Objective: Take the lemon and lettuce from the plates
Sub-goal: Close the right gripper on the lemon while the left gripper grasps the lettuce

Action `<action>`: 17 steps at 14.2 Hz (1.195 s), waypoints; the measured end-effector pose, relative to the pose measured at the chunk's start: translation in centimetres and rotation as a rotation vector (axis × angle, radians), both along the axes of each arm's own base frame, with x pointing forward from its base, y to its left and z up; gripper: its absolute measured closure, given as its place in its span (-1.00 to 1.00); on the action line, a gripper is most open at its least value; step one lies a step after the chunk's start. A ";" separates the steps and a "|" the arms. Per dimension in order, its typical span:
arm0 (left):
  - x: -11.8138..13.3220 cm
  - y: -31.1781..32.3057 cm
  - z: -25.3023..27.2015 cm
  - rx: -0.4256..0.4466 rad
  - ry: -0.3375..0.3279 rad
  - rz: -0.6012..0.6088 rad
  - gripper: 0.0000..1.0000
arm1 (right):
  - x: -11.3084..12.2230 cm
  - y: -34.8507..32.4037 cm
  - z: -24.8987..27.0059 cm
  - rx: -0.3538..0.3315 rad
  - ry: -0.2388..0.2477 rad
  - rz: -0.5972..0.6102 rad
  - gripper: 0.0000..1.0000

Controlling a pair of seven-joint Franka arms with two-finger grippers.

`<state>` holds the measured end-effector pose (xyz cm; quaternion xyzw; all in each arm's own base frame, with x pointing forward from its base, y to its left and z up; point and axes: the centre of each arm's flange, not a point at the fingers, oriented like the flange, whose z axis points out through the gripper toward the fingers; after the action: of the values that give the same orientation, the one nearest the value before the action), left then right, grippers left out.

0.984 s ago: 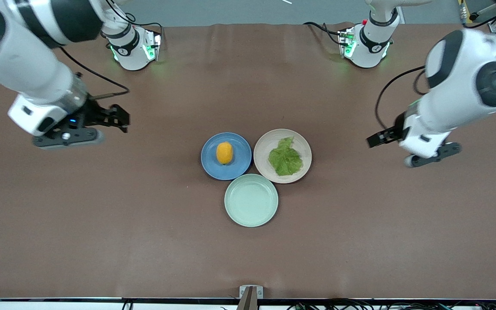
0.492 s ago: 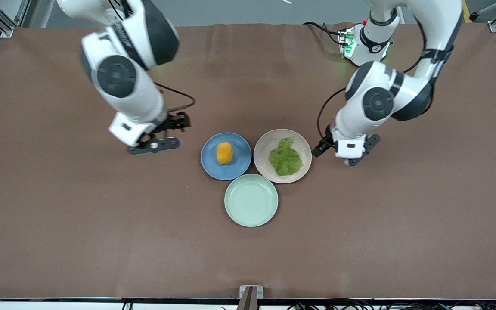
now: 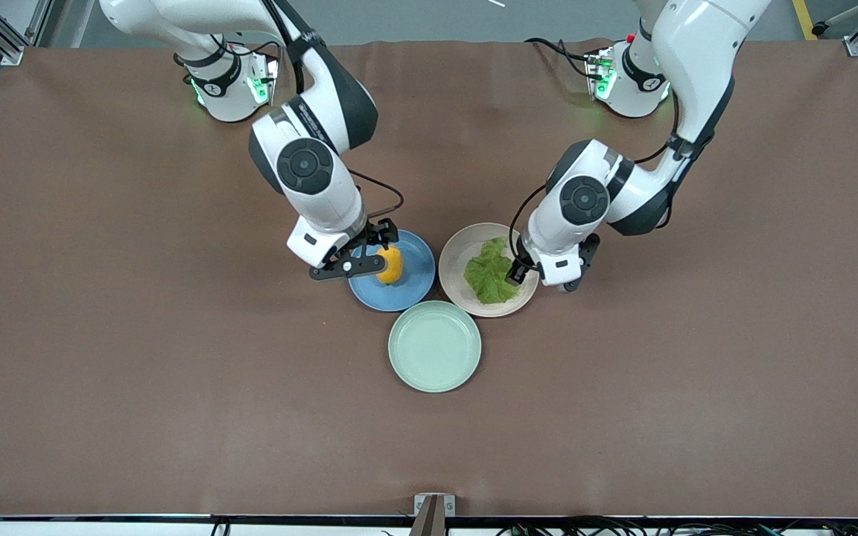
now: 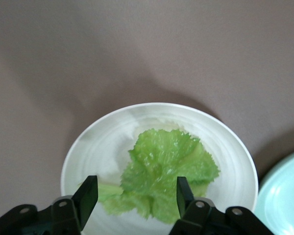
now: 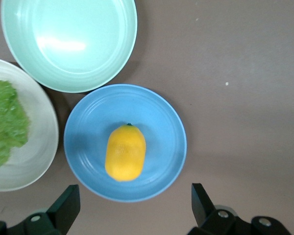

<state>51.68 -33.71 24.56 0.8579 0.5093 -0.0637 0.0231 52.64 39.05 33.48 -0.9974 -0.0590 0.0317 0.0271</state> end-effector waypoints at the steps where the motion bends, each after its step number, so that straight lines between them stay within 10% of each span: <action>1: 0.0 -0.2 -0.8 0.005 0.001 0.012 -0.40 | -0.5 0.5 -1.8 -0.007 0.003 -0.016 -1.00; 11: -1.0 -1.9 -4.8 0.010 0.025 0.018 -0.11 | -1.8 2.8 -11.1 -0.032 0.002 -0.040 -1.00; 15: -0.7 -2.0 -4.6 0.011 0.013 0.013 0.65 | -1.8 2.7 -12.5 -0.037 0.004 -0.042 -0.91; 17: 0.2 -2.1 -3.4 0.007 -0.021 0.008 0.91 | -1.9 2.7 -12.9 -0.038 0.003 -0.042 -0.49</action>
<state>51.86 -35.79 21.15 0.8567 0.5125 -0.0529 0.0257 50.76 41.79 20.56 -0.9987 -0.0373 0.0337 0.0092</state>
